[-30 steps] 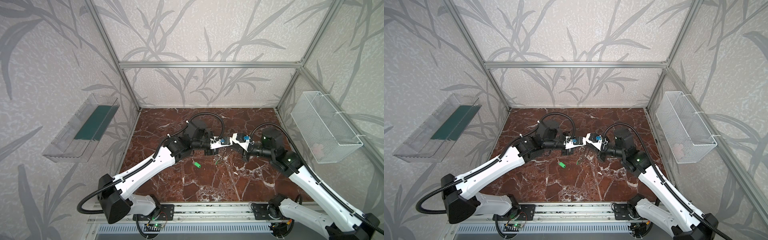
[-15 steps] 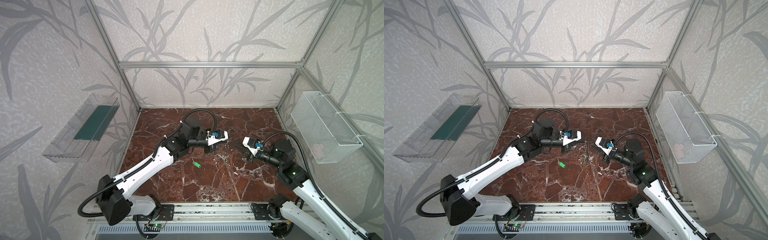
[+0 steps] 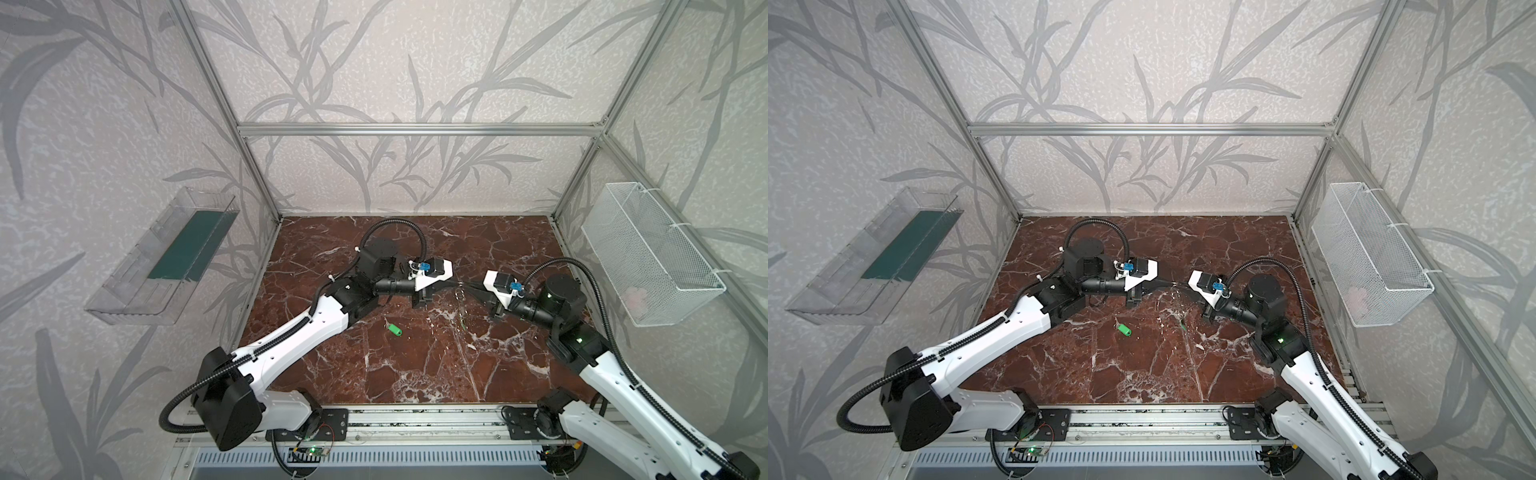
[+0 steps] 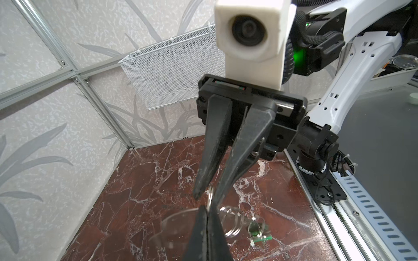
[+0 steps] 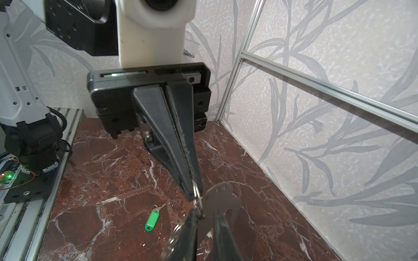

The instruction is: Put the keys on the keyring

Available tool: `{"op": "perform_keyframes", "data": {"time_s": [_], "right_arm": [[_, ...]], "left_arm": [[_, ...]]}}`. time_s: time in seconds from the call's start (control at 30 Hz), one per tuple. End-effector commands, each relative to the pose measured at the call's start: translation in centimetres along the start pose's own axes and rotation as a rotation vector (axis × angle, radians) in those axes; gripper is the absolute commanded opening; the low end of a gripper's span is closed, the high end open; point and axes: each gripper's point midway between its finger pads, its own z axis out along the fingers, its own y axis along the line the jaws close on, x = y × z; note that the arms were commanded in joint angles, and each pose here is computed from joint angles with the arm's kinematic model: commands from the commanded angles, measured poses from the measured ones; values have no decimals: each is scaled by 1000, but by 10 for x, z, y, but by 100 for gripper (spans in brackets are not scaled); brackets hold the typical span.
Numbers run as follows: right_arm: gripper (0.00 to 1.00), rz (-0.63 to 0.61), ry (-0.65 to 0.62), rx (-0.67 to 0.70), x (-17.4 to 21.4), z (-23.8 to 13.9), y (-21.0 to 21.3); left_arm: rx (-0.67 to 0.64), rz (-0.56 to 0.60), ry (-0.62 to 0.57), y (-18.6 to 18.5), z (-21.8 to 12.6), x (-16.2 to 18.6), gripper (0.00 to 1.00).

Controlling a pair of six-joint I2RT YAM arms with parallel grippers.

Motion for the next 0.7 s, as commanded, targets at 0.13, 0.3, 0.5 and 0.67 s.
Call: {"op": "perform_keyframes", "data": {"time_s": [0.13,0.3,0.5,0.67], "right_arm": [[14,-32,-83,-16,-23,-4,2],[11,-27,-103,-42,-25,-3,6],[6,-26,-118,-56,-25,-2,8],[0,-24,-118,-52,-25,-2,7]], "left_arm": [[13,49,-75,-5,-11,-24,0],[20,46,-79,-6,-10,-24,0],[27,41,-77,-7,-10,-23,0],[16,42,-62,-6,-10,-20,0]]}}
